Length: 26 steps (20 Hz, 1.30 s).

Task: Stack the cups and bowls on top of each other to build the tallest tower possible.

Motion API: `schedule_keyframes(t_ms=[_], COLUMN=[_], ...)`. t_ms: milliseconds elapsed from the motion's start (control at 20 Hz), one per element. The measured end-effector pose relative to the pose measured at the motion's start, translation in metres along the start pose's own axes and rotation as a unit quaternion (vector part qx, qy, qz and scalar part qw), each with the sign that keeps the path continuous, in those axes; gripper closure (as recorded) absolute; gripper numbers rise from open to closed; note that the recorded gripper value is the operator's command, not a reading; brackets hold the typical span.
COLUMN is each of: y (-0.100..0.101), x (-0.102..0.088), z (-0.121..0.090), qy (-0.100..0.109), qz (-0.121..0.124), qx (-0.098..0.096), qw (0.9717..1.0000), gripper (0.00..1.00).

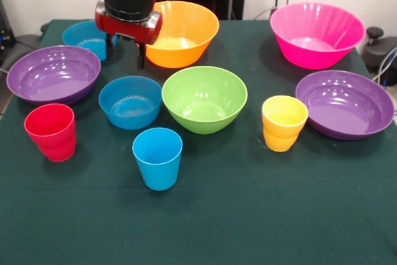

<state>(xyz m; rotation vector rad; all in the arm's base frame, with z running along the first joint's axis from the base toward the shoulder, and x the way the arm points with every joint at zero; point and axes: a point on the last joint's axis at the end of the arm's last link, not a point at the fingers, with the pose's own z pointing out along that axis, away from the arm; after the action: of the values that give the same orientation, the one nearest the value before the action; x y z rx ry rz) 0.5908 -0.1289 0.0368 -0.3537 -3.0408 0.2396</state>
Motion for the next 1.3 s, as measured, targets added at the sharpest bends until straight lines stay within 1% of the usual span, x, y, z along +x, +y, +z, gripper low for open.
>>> schedule_keyframes(t_ms=[350, 400, 550, 600, 750, 800, 950, 1050, 1100, 1250, 1300], y=[0.014, 0.017, 0.020, 0.021, 0.021, 0.021, 0.021, 0.020, 0.020, 0.021, 0.021], x=[0.014, 0.020, 0.027, 0.033, 0.043, 0.049, 0.058, 0.060, 0.064, 0.068, 0.071], z=[0.019, 0.024, 0.029, 0.033, 0.039, 0.044, 0.051, 0.054, 0.060, 0.066, 0.071], qy=[-0.010, -0.013, -0.019, -0.023, -0.028, -0.030, -0.026, -0.024, -0.018, -0.012, -0.007], qz=[-0.008, -0.013, -0.018, -0.024, -0.033, -0.038, -0.044, -0.045, -0.046, -0.046, -0.045], qx=[-0.019, -0.023, -0.027, -0.028, -0.029, -0.030, -0.029, -0.029, -0.030, -0.031, -0.033], qw=[0.9997, 0.9996, 0.9993, 0.9991, 0.9986, 0.9984, 0.9982, 0.9983, 0.9983, 0.9984, 0.9984], gripper=[0.00, 0.00, 0.00, 0.00, 0.00, 0.00, 0.00, 0.00, 0.00, 0.00, 0.00])
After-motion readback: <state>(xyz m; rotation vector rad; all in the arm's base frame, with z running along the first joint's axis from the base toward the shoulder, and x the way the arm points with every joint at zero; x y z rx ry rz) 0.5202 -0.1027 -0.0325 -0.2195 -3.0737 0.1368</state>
